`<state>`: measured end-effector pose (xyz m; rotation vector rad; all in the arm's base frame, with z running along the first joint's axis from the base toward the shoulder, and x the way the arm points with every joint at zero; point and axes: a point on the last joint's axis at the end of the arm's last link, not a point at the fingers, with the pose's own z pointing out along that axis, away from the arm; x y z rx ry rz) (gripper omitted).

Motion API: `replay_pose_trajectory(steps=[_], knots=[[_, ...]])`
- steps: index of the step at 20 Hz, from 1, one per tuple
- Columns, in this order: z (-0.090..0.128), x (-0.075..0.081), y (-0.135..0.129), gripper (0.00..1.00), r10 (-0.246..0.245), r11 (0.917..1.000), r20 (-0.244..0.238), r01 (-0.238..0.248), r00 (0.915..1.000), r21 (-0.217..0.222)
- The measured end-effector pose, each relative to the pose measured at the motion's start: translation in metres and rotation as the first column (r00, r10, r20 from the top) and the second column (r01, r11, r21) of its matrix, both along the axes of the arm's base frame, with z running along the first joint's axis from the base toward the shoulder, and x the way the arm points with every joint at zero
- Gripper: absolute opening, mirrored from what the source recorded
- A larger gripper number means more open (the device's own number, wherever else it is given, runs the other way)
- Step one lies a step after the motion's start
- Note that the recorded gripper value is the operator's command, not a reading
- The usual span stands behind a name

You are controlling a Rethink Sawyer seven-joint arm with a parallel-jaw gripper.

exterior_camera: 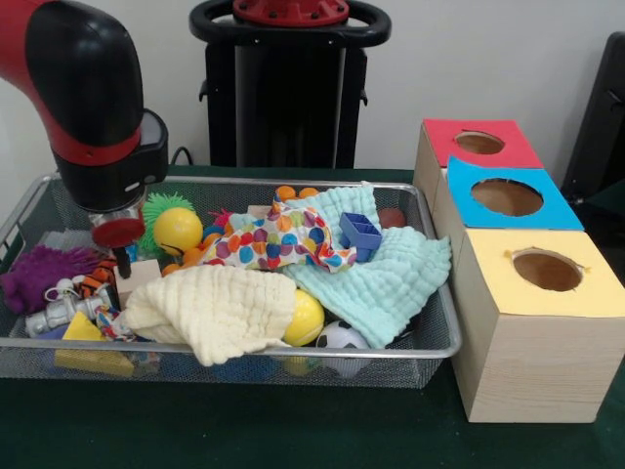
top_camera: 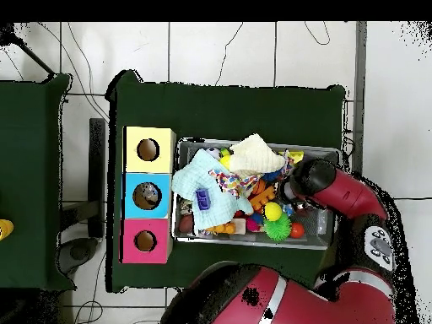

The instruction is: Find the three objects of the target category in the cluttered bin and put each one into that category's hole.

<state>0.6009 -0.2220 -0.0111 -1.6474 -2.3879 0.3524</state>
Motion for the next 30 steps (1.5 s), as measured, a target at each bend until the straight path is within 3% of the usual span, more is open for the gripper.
replay_pose_trajectory(steps=[10, 30], knots=[[-0.001, 0.014, -0.004, 1.0, 0.014, 0.9998, 0.021, -0.014, 0.9997, -0.012], [0.009, 0.012, -0.017, 1.0, 0.014, 0.9995, 0.027, -0.014, 0.9995, -0.027]])
